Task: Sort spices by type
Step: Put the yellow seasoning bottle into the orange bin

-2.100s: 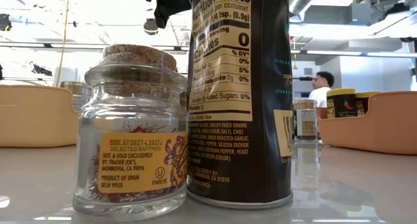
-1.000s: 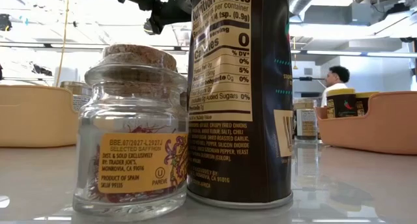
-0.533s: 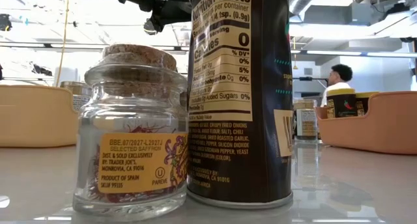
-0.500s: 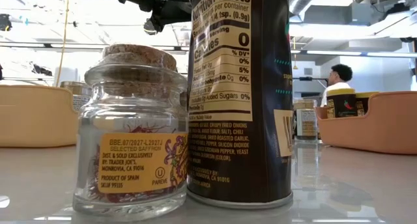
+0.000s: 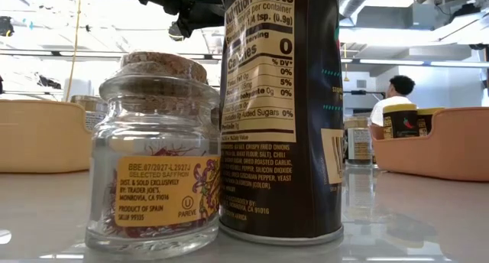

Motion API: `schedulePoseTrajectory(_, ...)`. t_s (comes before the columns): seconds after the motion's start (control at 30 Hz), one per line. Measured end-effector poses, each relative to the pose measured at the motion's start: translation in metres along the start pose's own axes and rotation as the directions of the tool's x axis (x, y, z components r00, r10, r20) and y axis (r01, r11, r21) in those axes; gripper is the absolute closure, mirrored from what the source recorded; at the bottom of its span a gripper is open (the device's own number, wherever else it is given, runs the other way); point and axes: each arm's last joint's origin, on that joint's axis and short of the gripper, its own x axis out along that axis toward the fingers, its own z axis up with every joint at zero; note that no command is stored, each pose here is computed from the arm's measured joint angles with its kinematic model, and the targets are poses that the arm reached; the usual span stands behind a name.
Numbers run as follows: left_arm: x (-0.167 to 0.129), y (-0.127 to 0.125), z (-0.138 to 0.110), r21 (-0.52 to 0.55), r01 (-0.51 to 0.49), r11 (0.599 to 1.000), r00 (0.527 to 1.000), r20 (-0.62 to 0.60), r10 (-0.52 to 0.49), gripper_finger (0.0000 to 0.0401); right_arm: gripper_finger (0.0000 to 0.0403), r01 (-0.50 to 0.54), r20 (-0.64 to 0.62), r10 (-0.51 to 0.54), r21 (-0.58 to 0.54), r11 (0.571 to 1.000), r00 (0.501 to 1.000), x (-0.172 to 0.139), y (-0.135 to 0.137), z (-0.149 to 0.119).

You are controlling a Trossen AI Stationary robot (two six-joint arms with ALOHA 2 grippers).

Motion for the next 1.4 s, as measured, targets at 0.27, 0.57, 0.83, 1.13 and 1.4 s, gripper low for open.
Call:
schedulePoseTrajectory(0.27,0.0,0.0,0.0,-0.002,0.001,1.0,1.0,-0.001,-0.001,0.0177,0.0014,-0.005,0.022,0.004,0.007,1.0,1.0,-0.005,-0.001,0.002)
schedulePoseTrajectory(0.57,0.0,0.0,0.0,-0.009,0.004,1.0,1.0,-0.001,-0.004,0.0177,0.0014,-0.008,0.005,0.007,0.011,1.0,1.0,0.008,0.004,0.0)
schedulePoseTrajectory(0.83,0.0,0.0,0.0,-0.01,0.005,1.0,1.0,-0.002,-0.005,0.0177,0.0023,-0.003,0.0,0.003,0.0,1.0,1.0,0.018,0.005,-0.001)
schedulePoseTrajectory(1.13,0.0,0.0,0.0,-0.011,0.004,1.0,1.0,-0.001,-0.004,0.0177,0.0091,0.0,0.017,0.001,-0.019,1.0,1.0,0.021,0.003,0.001)
schedulePoseTrajectory(1.4,0.0,0.0,0.0,-0.014,0.002,1.0,1.0,-0.001,-0.002,0.0177,0.0126,0.005,0.019,-0.005,-0.016,1.0,1.0,0.021,0.002,0.002)
